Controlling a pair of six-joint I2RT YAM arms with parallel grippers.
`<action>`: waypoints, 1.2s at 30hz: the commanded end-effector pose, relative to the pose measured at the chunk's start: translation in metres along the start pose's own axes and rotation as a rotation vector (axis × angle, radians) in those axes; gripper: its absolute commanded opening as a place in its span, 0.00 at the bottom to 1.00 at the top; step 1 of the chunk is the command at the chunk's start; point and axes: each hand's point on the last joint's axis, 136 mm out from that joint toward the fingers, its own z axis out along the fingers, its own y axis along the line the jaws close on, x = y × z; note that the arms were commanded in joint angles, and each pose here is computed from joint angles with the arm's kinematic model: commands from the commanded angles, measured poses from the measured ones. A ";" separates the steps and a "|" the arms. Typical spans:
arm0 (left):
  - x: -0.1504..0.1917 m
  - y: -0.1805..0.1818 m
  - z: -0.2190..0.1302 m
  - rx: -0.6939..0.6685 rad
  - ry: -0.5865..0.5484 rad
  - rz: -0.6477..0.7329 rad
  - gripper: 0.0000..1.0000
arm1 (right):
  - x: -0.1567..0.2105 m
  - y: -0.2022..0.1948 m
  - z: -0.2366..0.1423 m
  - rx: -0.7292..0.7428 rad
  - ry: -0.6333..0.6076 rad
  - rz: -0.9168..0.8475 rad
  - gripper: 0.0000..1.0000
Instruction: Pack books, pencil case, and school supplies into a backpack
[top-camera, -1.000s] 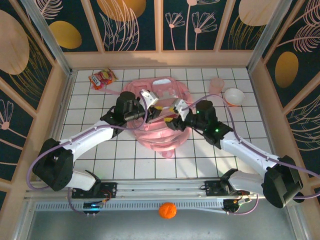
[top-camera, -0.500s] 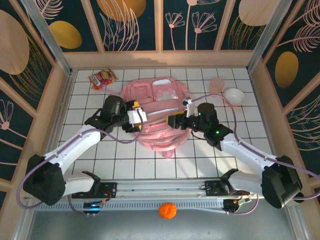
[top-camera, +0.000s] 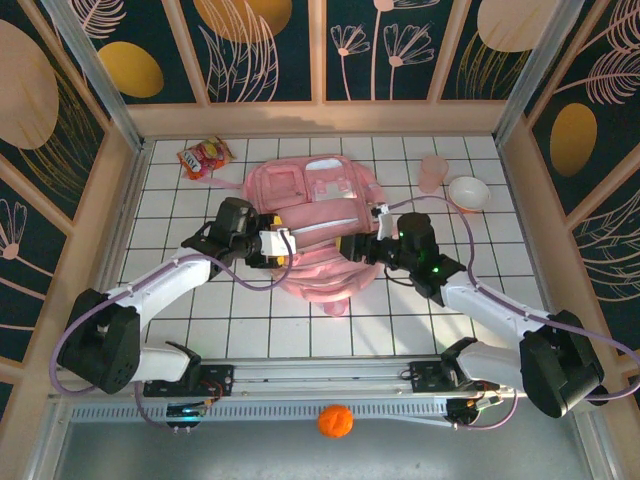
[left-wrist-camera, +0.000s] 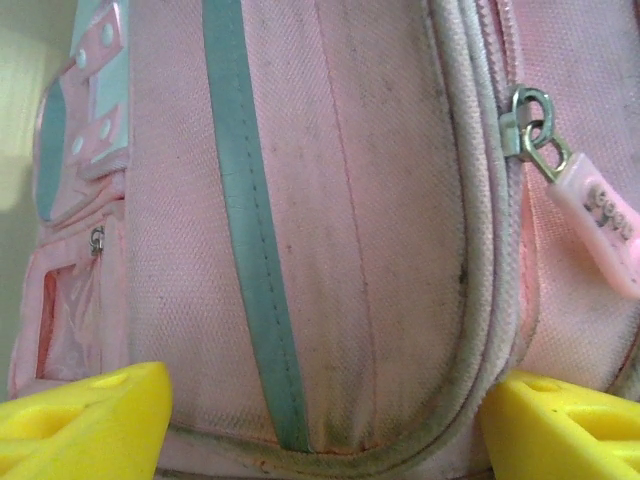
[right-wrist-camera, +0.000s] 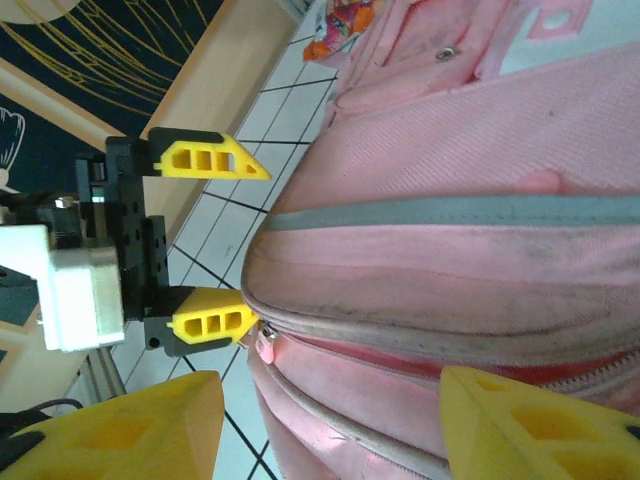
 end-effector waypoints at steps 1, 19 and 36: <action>-0.028 0.014 -0.006 -0.031 -0.136 0.015 0.74 | -0.006 0.003 -0.005 -0.023 -0.033 0.032 0.59; -0.048 -0.012 -0.008 0.146 -0.249 -0.108 0.00 | -0.001 -0.058 -0.015 0.134 -0.086 0.225 0.58; -0.083 -0.005 -0.033 0.046 -0.425 -0.400 0.00 | -0.025 -0.023 -0.014 0.267 -0.038 0.002 0.56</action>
